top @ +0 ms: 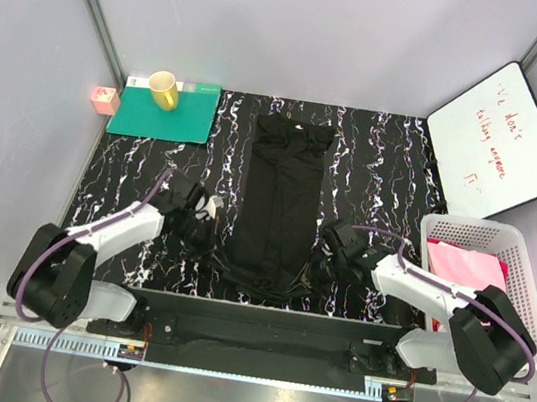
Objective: Fold and stack the t-shirts
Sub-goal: Fold the folded rectangular tshirt in 1/3 of the way
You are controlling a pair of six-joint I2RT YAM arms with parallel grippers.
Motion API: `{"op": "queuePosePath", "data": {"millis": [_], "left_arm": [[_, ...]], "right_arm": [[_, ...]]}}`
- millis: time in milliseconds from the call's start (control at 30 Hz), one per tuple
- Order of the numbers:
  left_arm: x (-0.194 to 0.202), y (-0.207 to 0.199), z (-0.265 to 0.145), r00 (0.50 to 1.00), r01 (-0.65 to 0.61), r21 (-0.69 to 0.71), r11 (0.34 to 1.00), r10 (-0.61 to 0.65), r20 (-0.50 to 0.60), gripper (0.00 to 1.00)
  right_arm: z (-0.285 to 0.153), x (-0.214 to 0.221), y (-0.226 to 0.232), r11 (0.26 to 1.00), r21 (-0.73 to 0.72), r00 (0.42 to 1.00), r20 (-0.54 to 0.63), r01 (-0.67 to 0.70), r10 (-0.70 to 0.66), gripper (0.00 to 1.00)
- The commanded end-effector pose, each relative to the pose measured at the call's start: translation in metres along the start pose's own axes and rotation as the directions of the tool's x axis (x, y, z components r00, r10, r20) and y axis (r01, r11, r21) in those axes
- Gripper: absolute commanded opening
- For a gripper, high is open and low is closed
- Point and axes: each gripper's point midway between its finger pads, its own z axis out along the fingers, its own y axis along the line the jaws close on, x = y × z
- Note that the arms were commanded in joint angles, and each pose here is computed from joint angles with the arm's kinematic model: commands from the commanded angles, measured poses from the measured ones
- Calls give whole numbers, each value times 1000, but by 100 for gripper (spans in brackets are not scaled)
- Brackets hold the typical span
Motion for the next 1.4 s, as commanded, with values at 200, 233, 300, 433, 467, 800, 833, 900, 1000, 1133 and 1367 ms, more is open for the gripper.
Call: {"op": "queuePosePath", "data": {"millis": [200, 233, 300, 433, 467, 800, 833, 900, 1000, 1133, 1367], "left_arm": [[-62, -72, -47, 974, -150, -13, 989, 150, 173, 0], [-69, -79, -50, 970, -160, -10, 987, 159, 185, 0], [-78, -81, -47, 970, -156, -21, 988, 157, 184, 0], [-100, -93, -45, 965, -168, -30, 985, 171, 197, 0], [-106, -91, -40, 969, -159, -38, 987, 163, 186, 0], [-156, -104, -20, 970, -151, -56, 987, 159, 182, 0], [-160, -105, -18, 972, -149, -56, 987, 156, 178, 0], [-167, -102, -10, 976, -134, -67, 989, 143, 163, 0], [-176, -98, -2, 981, -109, -89, 990, 122, 154, 0], [-187, -87, 6, 985, -61, -131, 990, 81, 154, 0], [-205, -87, 4, 980, -34, -151, 988, 63, 190, 78]], "right_arm": [[-37, -51, 69, 970, 36, 953, 180, 242, -245, 0], [-40, -61, 65, 971, 74, 954, 185, 227, -237, 0], [-53, -80, 84, 955, 76, 927, 228, 286, -296, 0], [-62, -124, 86, 942, 150, 913, 242, 300, -329, 0], [-71, -137, 95, 932, 154, 894, 266, 329, -360, 0], [-45, -206, 84, 897, 262, 886, 208, 357, -414, 1], [-42, -210, 82, 895, 267, 888, 201, 358, -414, 1], [-34, -218, 77, 891, 285, 890, 189, 354, -414, 2], [-27, -231, 74, 881, 304, 886, 183, 362, -426, 3], [-25, -253, 83, 880, 298, 876, 203, 371, -438, 7], [-34, -299, 104, 880, 290, 849, 272, 375, -452, 43]]}}
